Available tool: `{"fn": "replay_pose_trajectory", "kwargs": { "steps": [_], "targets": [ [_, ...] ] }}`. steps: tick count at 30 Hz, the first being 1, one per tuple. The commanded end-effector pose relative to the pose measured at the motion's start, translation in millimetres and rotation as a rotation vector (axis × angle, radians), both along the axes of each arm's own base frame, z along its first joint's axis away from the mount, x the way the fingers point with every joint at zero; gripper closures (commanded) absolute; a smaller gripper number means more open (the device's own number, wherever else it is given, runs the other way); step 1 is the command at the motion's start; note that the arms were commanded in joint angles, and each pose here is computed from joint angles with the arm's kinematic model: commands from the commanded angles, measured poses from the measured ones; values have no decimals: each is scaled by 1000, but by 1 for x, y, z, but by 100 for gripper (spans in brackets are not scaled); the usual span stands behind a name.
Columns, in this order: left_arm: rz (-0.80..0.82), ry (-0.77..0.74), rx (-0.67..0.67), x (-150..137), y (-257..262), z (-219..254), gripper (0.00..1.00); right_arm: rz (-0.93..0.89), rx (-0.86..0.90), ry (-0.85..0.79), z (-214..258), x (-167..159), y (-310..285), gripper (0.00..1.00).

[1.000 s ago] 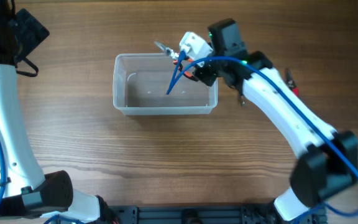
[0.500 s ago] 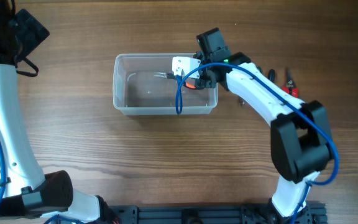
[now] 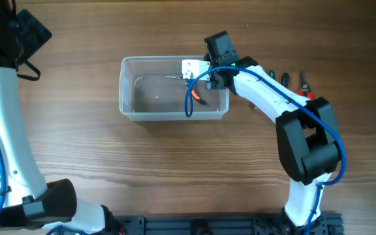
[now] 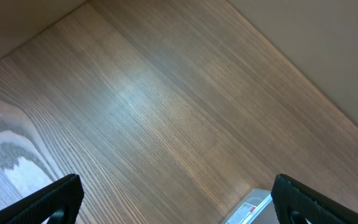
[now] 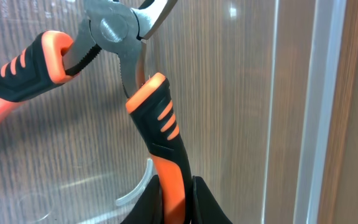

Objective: Pack container
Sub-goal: 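Carry the pliers left and drop them into the container, then move the right gripper back over the red-handled snips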

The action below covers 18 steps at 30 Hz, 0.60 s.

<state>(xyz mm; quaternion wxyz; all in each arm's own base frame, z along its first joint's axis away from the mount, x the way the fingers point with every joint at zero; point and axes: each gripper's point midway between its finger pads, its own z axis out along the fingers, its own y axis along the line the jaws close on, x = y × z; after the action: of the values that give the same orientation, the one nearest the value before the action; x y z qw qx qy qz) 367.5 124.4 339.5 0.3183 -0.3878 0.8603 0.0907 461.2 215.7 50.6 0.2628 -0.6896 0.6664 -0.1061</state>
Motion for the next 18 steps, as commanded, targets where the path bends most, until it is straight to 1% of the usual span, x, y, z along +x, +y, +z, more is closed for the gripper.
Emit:
{"fn": "replay_pose_trajectory", "kwargs": {
  "steps": [1,2,3,6,9,12,14,16,18],
  "targets": [
    [-6,5,16,1,3,2,0,-49,17,-33,12,8,-1,46],
    [-6,5,16,1,3,2,0,-66,32,-35,16,9,0,5],
    [-6,5,16,1,3,2,0,-88,52,-40,20,10,0,0],
    [-6,5,16,0,3,2,0,-168,138,-75,45,15,3,0],
    [-6,5,16,0,3,2,0,-260,254,-120,82,20,5,0],
    [-6,5,16,1,3,2,0,-416,449,-150,140,18,4,0],
    [-6,5,16,1,3,2,0,-532,607,-162,191,9,-4,0],
    [-6,5,16,0,3,2,0,-589,704,-179,227,-3,-15,0],
    [-6,5,16,0,3,2,0,-639,794,-210,268,-21,-34,0]
  ]
}}
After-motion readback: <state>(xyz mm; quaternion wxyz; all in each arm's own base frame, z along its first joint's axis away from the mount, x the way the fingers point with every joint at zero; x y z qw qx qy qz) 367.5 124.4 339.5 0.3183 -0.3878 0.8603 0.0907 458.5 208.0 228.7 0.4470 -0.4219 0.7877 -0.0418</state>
